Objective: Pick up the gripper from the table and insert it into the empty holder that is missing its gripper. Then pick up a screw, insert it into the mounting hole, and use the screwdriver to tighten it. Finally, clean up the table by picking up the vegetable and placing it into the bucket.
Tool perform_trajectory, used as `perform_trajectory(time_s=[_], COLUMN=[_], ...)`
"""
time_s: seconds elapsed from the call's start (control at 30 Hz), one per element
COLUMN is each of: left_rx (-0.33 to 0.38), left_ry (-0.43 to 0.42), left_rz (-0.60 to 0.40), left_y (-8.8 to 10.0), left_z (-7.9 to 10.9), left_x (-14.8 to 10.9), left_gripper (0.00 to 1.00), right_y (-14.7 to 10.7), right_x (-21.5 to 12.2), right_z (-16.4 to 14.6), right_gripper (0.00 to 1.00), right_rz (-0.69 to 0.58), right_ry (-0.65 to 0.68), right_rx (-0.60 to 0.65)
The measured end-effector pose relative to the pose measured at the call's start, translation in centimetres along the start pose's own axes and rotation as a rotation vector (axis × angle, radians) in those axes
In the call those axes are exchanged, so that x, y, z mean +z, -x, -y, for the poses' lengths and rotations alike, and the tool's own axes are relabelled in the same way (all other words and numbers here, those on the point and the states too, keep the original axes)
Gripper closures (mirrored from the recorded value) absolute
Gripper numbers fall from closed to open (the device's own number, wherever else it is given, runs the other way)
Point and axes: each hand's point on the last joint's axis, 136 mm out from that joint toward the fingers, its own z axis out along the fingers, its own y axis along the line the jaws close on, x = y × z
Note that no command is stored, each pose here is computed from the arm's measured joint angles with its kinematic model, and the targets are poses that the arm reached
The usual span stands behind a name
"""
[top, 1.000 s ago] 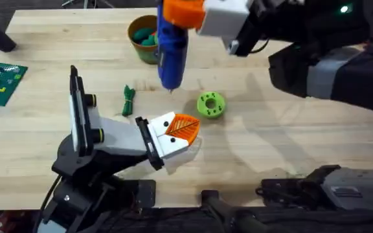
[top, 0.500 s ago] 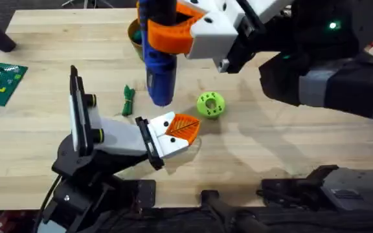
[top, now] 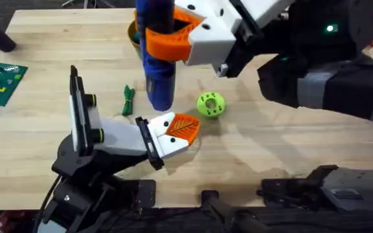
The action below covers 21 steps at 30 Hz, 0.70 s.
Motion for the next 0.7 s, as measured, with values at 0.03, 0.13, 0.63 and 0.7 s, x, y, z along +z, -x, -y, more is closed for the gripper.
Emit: perform_trajectory(time_s=[0.03, 0.13, 0.63, 0.7], left_rx=[0.0, 0.0, 0.0, 0.0], left_ry=[0.0, 0.0, 0.0, 0.0], left_rz=[0.0, 0.0, 0.0, 0.0], left_y=[0.01, 0.01, 0.0, 0.0], left_z=[0.0, 0.0, 0.0, 0.0], left_x=[0.0, 0.0, 0.0, 0.0], left_gripper=[0.985, 0.985, 0.985, 0.985], right_y=[-0.07, -0.24, -0.76, -0.76], right_x=[-0.01, -0.03, -0.06, -0.06], right_z=[-0.03, -0.18, -0.75, -0.77], right_gripper=[0.974, 0.974, 0.974, 0.974], right_rz=[-0.002, -0.01, -0.041, -0.042], right_ry=[0.001, 0.01, 0.042, 0.043], right_rx=[0.002, 0.007, 0.045, 0.046])
